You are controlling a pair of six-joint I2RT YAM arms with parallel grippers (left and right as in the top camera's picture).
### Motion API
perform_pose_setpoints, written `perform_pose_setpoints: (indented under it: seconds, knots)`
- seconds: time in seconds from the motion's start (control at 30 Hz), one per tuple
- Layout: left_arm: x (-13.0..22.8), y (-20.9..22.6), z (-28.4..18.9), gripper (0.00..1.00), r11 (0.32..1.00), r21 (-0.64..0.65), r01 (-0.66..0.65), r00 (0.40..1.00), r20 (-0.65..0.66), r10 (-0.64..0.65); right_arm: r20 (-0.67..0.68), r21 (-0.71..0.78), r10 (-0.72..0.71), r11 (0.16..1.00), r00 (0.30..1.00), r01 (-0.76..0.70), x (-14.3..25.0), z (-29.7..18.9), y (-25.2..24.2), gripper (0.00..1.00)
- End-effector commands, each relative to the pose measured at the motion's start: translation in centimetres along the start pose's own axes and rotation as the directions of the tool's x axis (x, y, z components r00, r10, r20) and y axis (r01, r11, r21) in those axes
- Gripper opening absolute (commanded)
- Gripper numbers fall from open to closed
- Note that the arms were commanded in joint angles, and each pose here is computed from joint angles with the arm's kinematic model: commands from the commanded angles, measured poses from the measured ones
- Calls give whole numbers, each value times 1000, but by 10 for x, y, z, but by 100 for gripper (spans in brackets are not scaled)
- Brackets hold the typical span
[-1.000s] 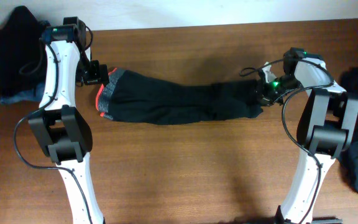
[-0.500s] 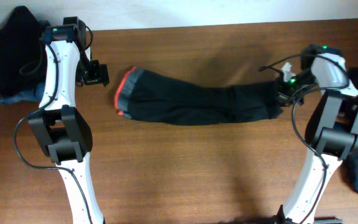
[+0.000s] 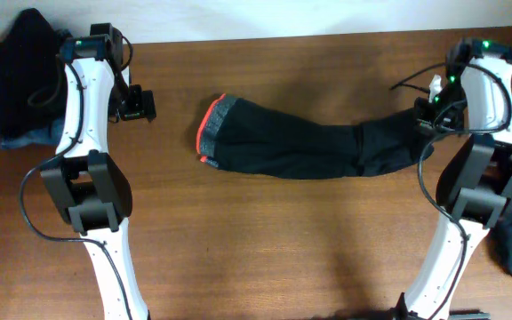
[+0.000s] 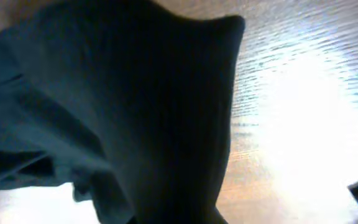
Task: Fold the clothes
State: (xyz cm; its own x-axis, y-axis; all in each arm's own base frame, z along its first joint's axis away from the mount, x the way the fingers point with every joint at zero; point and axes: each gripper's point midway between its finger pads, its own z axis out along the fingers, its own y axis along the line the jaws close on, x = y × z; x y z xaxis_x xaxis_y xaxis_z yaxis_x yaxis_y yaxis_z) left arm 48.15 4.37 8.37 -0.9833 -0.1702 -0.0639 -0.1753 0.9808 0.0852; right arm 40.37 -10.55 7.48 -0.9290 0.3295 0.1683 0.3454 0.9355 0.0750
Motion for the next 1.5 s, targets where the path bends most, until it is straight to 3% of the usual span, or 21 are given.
perform_pose_setpoints:
  seconds: [0.0,0.2,0.8,1.4,1.47]
  knots:
    - [1,0,-1,99,1000,10,12,1000,0,-12,48,77,9,997,999,-13,-7,-16,9,4]
    - [1,0,3,99,1000,9,11,1000,-8,-11,87,104,-72,993,994,63,-3,-34,54,4]
    - [2,0,3,99,1000,9,11,1000,-9,-11,150,115,-365,929,919,351,34,-15,212,6]
    - [2,0,3,99,1000,9,11,1000,-11,-11,56,60,-434,901,899,431,66,32,244,14]
    - [2,0,3,99,1000,9,11,1000,-11,-11,41,35,-442,897,896,441,71,42,250,20]
